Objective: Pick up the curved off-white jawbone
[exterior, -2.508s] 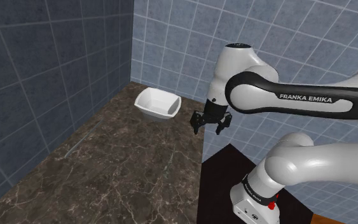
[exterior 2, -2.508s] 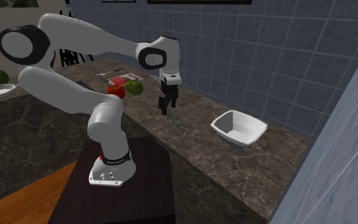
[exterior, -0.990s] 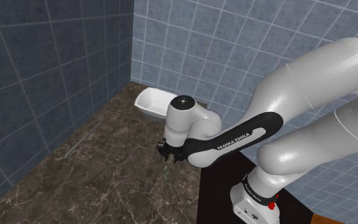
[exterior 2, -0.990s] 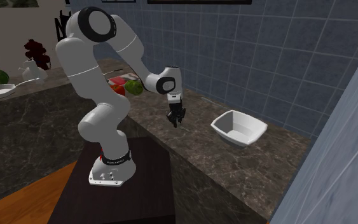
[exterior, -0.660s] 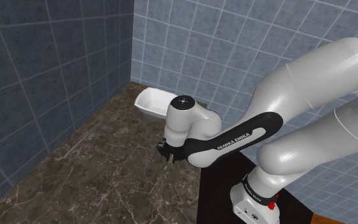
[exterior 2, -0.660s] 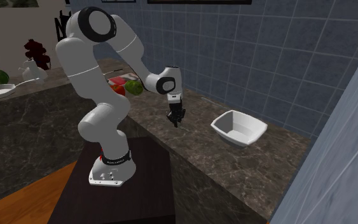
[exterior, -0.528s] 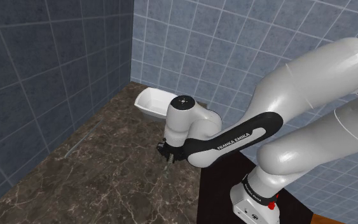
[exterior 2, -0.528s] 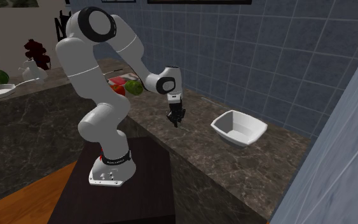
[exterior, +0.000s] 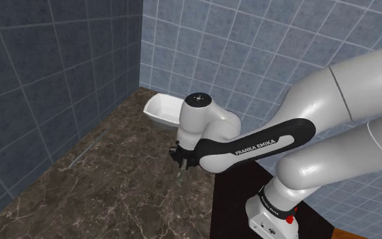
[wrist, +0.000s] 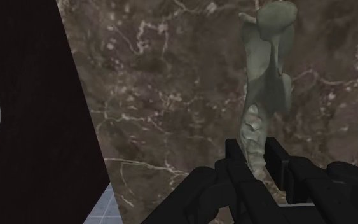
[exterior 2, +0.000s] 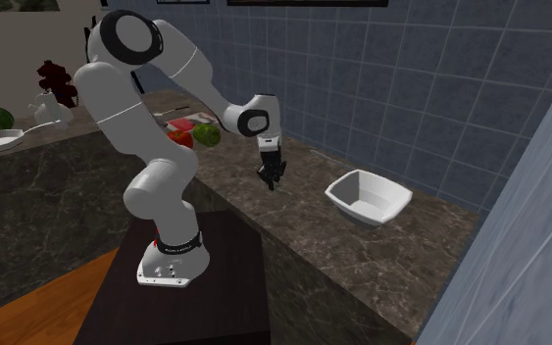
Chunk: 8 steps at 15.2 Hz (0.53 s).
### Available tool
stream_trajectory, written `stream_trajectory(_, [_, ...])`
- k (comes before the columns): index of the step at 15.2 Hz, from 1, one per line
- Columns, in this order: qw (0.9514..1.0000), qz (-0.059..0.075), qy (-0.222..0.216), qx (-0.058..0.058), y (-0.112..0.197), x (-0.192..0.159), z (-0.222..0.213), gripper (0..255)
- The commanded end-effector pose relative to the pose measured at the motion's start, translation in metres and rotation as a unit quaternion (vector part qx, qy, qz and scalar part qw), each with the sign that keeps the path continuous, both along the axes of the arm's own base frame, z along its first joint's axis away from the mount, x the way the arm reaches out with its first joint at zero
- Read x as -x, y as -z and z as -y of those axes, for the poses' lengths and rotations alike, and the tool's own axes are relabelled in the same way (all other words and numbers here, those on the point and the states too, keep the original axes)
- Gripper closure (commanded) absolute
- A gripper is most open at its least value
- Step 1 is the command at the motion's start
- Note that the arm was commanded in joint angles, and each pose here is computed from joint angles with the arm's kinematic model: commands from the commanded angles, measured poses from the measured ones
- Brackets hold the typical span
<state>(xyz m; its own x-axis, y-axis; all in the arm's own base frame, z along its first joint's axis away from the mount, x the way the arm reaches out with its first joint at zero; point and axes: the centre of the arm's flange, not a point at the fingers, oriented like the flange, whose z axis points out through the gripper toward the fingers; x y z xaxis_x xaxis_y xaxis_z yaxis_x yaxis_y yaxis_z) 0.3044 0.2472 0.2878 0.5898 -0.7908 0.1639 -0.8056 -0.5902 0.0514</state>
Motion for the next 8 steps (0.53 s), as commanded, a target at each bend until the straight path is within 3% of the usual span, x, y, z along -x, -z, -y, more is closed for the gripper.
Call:
stream_trajectory(1, [1.0000,0.000,0.000,0.000,-0.011,0.000,-0.001,255])
stream_trajectory(8, [1.0000,0.000,0.000,0.000,-0.048,0.000,-0.001,255])
